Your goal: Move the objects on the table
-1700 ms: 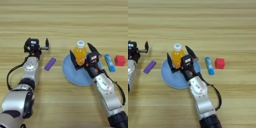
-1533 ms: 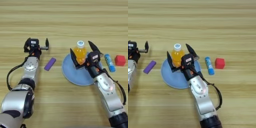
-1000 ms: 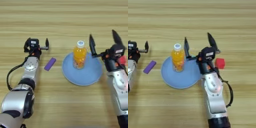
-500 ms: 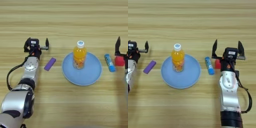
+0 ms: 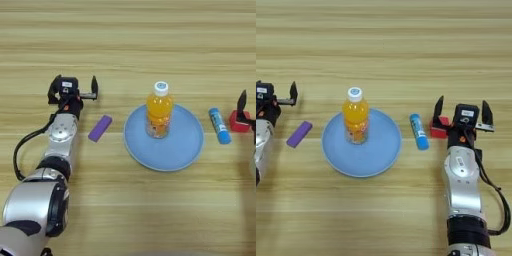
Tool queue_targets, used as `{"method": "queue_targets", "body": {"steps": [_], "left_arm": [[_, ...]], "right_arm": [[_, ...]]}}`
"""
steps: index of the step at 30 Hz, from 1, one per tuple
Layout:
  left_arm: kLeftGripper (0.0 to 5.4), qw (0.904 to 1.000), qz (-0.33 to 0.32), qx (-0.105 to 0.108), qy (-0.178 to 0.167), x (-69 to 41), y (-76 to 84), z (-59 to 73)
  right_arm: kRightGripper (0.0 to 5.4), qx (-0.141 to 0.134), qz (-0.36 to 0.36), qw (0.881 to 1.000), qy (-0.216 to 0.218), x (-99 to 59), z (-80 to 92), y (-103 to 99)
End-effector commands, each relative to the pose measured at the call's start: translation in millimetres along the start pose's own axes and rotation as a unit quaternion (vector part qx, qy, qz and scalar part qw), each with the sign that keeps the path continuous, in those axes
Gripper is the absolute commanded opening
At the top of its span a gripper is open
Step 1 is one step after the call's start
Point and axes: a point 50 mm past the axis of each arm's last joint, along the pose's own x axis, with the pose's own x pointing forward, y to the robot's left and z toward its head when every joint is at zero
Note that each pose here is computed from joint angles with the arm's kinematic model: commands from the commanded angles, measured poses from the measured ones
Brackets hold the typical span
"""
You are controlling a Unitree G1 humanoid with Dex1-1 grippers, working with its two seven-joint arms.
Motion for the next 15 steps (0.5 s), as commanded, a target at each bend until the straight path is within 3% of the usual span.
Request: {"method": "queue_targets", "body": {"steps": [1, 10, 15], "left_arm": [[5.4, 0.9991, -0.006, -0.031, -0.03, -1.1, -2.9, 6.6], [5.4, 0.9928, -0.035, -0.053, -0.102, -4.4, -7.0, 31.0], [5.4, 0.9842, -0.1, -0.072, -0.127, -17.0, -17.3, 47.6]], "right_arm": [[5.38, 0.005, -0.002, 1.0, -0.007, 5.5, 3.7, 1.6], [5.38, 0.005, 0.004, 1.0, -0.003, 7.8, 0.8, 5.3], [5.38, 0.005, 0.007, 1.0, -0.003, 8.3, -0.1, 7.3]]}}
